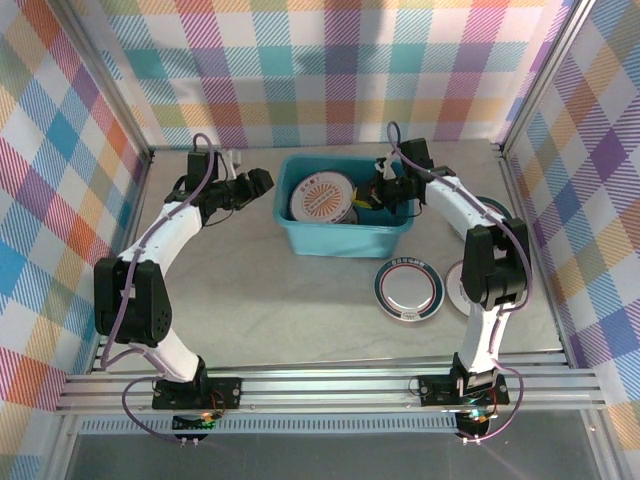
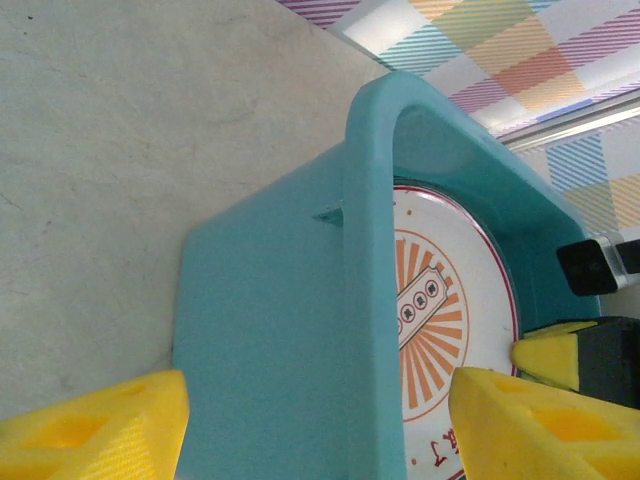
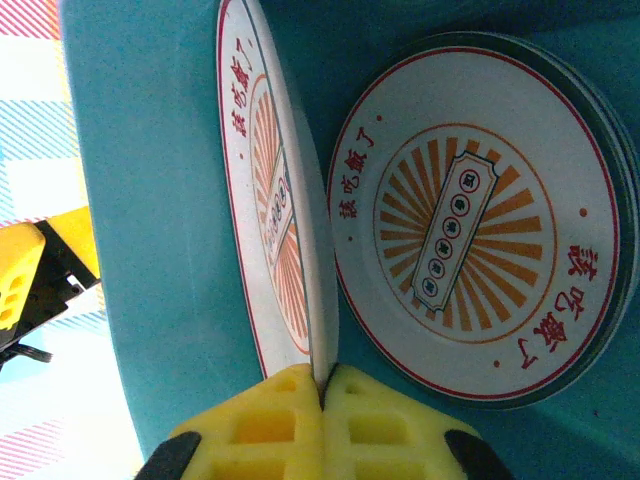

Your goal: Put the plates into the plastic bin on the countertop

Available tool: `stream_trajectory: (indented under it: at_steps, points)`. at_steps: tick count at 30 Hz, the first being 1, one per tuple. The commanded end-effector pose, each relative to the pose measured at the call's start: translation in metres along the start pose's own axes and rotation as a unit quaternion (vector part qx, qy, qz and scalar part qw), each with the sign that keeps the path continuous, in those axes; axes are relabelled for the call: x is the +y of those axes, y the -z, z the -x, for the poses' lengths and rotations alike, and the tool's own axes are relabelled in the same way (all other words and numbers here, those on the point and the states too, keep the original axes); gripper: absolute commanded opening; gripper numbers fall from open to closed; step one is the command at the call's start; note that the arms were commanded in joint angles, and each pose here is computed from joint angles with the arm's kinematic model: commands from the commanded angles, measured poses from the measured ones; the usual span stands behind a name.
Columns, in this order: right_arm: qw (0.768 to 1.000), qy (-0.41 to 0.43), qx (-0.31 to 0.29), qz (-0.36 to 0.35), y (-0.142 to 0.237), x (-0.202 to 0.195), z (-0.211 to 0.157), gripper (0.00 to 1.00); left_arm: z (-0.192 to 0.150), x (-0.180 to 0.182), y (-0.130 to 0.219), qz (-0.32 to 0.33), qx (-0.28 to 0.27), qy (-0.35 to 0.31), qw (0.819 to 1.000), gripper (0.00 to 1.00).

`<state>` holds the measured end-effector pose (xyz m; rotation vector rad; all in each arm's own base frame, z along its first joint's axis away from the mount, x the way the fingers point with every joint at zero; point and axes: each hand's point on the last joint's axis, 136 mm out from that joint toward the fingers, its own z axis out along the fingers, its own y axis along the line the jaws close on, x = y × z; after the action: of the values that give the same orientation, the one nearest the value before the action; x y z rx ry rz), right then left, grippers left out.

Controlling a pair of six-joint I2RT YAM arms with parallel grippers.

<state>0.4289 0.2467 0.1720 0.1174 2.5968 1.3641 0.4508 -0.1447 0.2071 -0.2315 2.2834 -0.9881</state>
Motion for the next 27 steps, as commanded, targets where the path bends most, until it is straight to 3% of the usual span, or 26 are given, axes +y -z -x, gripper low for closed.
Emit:
stream_trajectory:
  at_steps: [1, 27]
  points:
    - [0.999, 0.027, -0.001, 0.031, -0.002, 0.020, 0.008, 0.00, -0.007, -0.007, -0.006, -0.012, 0.018, -0.010, 1.000, 0.69]
    - [0.996, -0.011, 0.049, -0.069, -0.043, -0.055, -0.003, 0.00, -0.012, -0.002, -0.015, 0.002, 0.025, -0.005, 1.000, 0.69]
